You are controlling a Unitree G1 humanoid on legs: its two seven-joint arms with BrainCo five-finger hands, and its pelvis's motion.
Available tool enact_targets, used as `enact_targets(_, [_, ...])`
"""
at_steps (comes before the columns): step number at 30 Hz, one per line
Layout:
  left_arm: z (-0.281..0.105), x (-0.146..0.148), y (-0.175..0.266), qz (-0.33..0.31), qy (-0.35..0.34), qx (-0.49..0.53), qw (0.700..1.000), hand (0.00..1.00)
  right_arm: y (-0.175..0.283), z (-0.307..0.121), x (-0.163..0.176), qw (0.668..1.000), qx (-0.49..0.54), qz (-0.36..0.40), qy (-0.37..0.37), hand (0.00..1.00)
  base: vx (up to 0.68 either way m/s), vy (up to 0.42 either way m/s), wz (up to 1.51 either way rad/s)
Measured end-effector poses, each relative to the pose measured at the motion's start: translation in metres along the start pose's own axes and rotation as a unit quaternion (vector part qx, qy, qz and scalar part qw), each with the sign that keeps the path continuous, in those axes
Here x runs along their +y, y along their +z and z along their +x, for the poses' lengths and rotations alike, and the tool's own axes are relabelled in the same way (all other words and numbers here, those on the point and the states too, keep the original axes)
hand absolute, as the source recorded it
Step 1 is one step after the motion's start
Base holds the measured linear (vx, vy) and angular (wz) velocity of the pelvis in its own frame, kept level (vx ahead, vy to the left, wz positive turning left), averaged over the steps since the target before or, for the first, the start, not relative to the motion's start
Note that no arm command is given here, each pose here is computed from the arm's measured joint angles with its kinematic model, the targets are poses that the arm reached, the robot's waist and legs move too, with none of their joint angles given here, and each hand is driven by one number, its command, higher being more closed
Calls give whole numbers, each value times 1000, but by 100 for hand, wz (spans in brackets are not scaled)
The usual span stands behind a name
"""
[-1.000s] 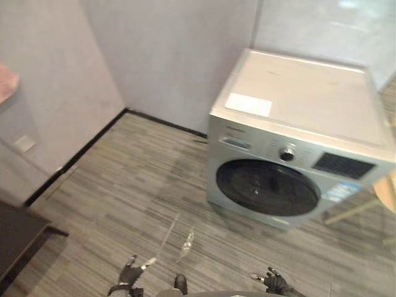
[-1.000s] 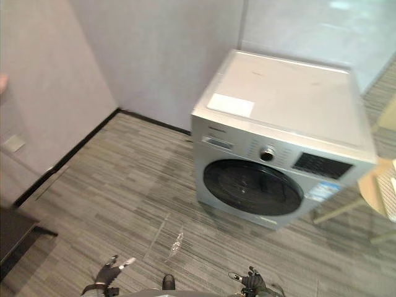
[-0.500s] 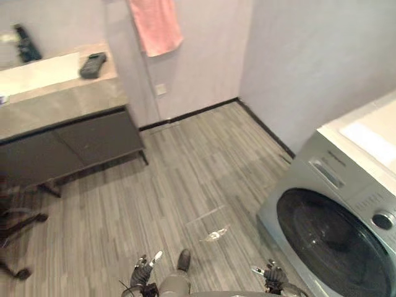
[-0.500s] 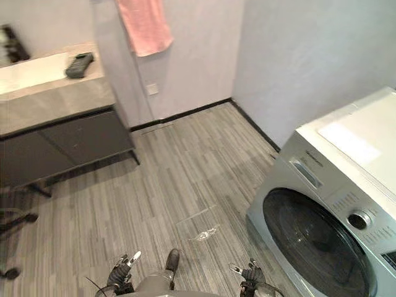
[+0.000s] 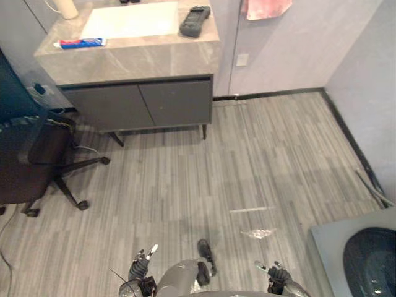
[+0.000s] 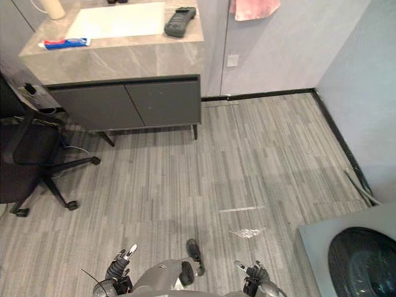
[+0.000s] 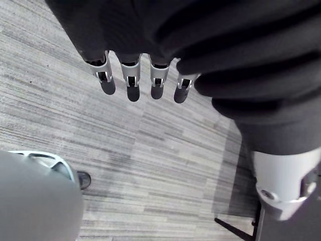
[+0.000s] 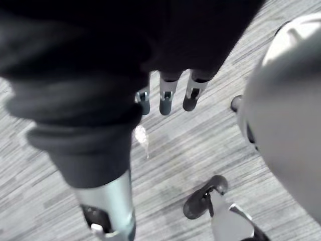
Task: Pick up the laundry basket with both hands and put the clothes into the washing machine.
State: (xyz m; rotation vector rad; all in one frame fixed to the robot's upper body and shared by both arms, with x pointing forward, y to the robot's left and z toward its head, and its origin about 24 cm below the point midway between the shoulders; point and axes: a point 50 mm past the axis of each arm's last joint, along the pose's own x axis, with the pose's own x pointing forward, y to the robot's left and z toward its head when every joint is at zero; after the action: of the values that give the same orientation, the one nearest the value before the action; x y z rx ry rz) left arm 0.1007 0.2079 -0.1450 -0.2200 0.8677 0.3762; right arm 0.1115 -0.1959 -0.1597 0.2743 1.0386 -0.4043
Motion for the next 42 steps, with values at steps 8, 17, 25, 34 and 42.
enact_targets(8, [3, -5, 4, 60, -37, 3, 997, 0, 27, 0, 21, 997, -59, -35, 43, 0, 165, 68, -33])
enact_targets(17, [4, -29, 5, 73, -75, -6, 994, 0, 15, 0, 8, 997, -36, -50, 38, 0, 23, -87, 40])
enact_targets(25, [-2, -24, -9, 58, -68, 18, 996, 0, 1, -3, -17, 993, -6, -113, 17, 0, 77, -262, -2])
enact_targets(34, [-4, -34, -12, 68, -88, 17, 994, 0, 0, -4, -29, 995, -4, -102, -7, 0, 30, -56, -2])
enact_targets(42, [-3, -15, -13, 106, -63, 26, 992, 0, -4, -5, -22, 995, -4, -103, 4, 0, -28, -44, 26])
